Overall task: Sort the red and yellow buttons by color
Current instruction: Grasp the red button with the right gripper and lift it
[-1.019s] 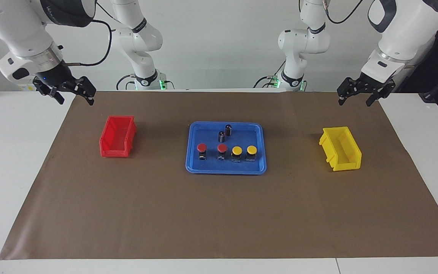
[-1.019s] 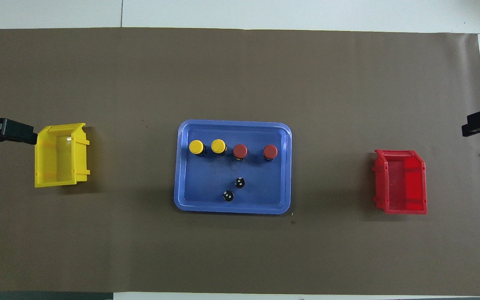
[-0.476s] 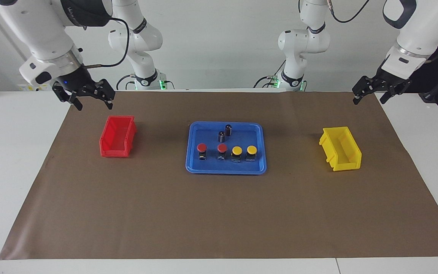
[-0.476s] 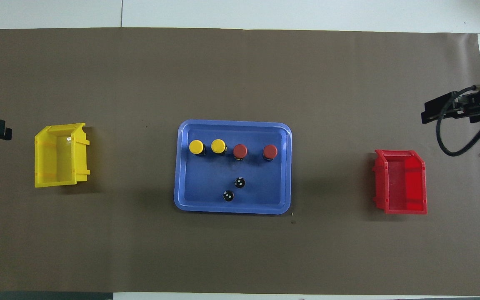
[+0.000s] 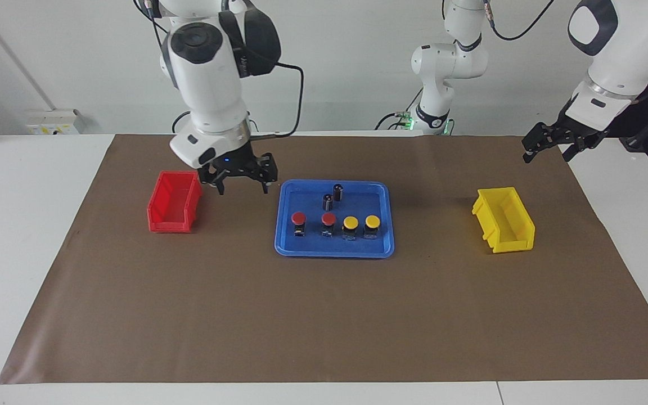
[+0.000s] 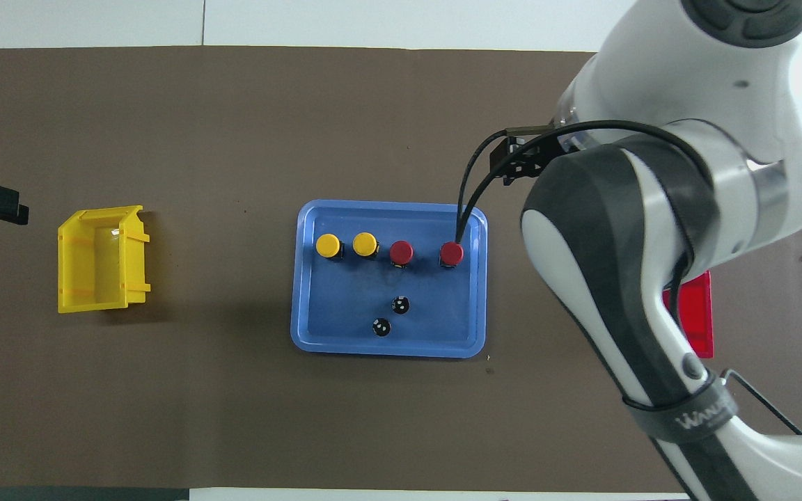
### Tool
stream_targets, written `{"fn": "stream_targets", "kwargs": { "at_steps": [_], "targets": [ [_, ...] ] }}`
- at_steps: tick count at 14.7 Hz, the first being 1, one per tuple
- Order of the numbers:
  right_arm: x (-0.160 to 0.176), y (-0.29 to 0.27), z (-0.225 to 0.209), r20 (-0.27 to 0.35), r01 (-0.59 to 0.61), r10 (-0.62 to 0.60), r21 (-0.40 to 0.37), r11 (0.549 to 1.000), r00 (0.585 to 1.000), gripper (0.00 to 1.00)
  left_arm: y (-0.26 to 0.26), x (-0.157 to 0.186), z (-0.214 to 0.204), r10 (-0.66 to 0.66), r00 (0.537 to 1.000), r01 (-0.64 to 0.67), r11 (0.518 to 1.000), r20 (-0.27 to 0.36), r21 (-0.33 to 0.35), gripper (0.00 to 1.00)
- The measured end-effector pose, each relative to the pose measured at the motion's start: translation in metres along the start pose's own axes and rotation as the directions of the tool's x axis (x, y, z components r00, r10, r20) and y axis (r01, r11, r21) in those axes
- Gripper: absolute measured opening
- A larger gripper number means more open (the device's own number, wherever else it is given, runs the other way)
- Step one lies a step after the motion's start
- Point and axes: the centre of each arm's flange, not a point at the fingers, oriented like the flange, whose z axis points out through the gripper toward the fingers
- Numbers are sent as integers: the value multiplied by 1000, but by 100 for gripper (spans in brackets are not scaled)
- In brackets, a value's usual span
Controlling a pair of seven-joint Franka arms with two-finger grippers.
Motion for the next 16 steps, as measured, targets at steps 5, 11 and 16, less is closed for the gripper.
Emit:
{"fn": "stream_targets", "kwargs": {
  "at_steps": [5,11,16],
  "targets": [
    [-33,-44,82,-26,30,-30,16,999,999,97,-22,-4,3,-33,999,34,999,24,-23,100],
    [-66,-35,133,-61,48,-46,35,998,997,92,-18,-1,6,-28,1000,28,999,11,-25,100],
    [-62,-35,188,-71,49,-47,32,998,996,90,-17,-1,8,-25,1000,25,999,15,-26,100]
  ]
}}
